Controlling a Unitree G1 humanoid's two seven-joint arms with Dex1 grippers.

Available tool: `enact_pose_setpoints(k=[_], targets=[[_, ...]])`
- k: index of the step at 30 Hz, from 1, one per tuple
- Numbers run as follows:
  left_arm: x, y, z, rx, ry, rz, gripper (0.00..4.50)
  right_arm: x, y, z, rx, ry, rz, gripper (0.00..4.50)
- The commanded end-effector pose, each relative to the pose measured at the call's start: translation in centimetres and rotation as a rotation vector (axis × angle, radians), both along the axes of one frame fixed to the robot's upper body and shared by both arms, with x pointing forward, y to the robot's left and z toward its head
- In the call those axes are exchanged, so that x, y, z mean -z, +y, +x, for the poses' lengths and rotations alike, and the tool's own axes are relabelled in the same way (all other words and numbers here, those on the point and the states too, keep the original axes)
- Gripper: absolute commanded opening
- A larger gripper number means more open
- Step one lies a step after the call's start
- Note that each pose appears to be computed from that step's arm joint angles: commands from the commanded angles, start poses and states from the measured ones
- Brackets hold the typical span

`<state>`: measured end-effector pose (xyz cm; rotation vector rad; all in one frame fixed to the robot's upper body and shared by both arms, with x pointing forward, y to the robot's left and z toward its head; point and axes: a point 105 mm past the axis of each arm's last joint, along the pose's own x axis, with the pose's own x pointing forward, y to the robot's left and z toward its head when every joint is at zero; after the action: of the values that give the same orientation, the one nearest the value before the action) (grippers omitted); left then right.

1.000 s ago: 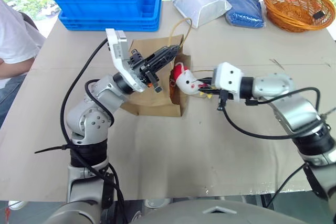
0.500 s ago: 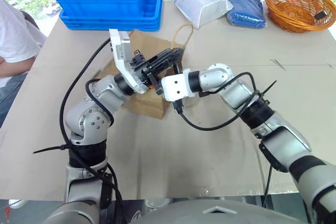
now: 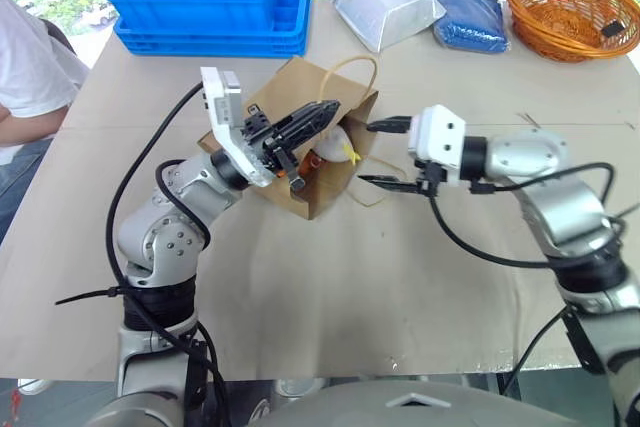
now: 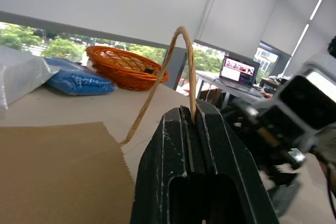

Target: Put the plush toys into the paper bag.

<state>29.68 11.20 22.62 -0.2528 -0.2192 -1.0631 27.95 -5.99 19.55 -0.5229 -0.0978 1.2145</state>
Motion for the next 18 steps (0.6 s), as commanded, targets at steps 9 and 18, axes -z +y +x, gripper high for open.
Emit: enact_pose_setpoints(k=[9,18], targets=[[-0.9,-0.6,0.0,0.039,-0.058,0.001,0.00,4.2,-3.5,1.2,0.483,0.622,0.255,3.44],[-0.9,-1.0,-0.3,0.044,-0.072,0.014,0.00,6.1,-1.0,0.9,0.450,0.987,0.403,2.59]])
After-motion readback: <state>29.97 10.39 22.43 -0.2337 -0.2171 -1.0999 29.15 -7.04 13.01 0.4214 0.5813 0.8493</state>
